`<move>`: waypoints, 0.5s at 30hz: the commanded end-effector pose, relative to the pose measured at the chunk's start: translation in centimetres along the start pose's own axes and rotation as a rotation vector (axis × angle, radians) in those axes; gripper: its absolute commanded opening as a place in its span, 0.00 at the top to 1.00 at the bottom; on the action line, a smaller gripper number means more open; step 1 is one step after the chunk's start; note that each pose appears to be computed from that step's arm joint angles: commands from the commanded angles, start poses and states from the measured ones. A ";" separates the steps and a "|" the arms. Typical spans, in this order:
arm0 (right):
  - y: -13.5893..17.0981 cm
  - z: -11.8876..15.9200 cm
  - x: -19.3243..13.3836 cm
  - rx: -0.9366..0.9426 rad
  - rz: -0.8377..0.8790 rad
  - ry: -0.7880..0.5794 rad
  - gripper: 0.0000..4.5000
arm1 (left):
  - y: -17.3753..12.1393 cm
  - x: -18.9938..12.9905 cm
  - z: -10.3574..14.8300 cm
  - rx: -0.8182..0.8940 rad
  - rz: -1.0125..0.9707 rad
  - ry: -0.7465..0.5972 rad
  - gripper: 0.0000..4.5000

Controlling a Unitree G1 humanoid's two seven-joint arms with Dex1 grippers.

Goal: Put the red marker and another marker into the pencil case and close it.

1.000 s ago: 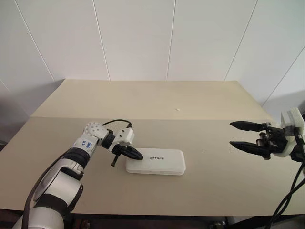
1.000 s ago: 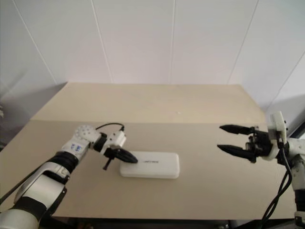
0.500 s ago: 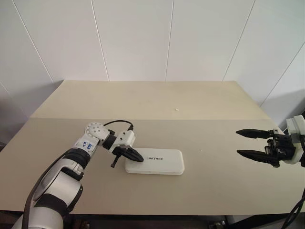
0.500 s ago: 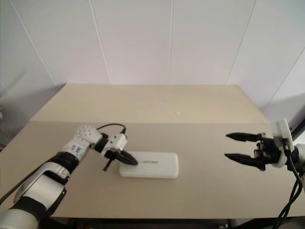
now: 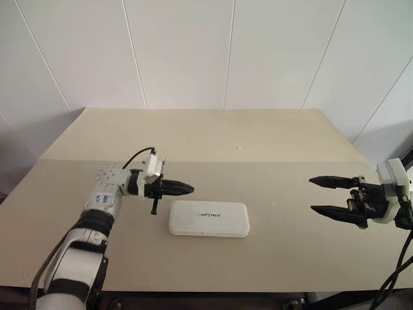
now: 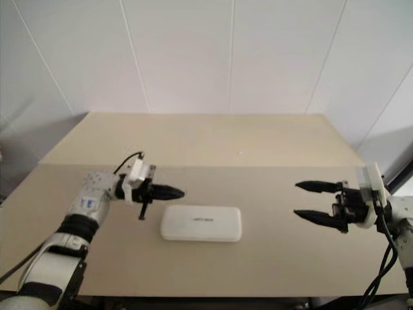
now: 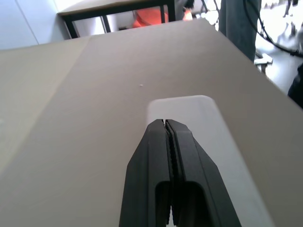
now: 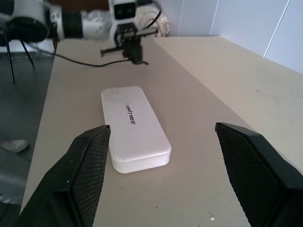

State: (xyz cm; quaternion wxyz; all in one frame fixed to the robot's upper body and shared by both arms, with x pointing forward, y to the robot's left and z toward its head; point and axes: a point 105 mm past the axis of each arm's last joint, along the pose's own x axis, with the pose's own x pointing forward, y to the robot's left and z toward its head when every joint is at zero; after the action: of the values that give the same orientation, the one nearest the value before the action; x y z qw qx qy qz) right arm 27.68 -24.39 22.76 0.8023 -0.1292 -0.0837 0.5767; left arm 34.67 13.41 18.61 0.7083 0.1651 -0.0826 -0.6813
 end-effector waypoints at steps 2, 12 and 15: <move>-0.4 1.1 -0.1 -0.040 0.003 -0.016 0.00 | -1.6 -2.1 1.1 0.002 -0.037 -0.020 0.79; -0.3 1.9 -0.2 -0.055 0.039 -0.014 0.00 | -3.2 -7.0 1.1 -0.039 -0.011 0.039 0.06; 0.2 1.7 -0.9 -0.039 0.039 -0.014 0.00 | -3.3 -8.5 1.5 -0.048 0.012 0.072 0.00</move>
State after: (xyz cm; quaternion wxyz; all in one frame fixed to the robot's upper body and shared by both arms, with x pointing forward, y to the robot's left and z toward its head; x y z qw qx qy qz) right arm 28.03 -24.77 22.91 0.8082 -0.1239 -0.0782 0.5704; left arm 32.00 21.55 19.06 0.7587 0.1629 -0.0344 -0.6299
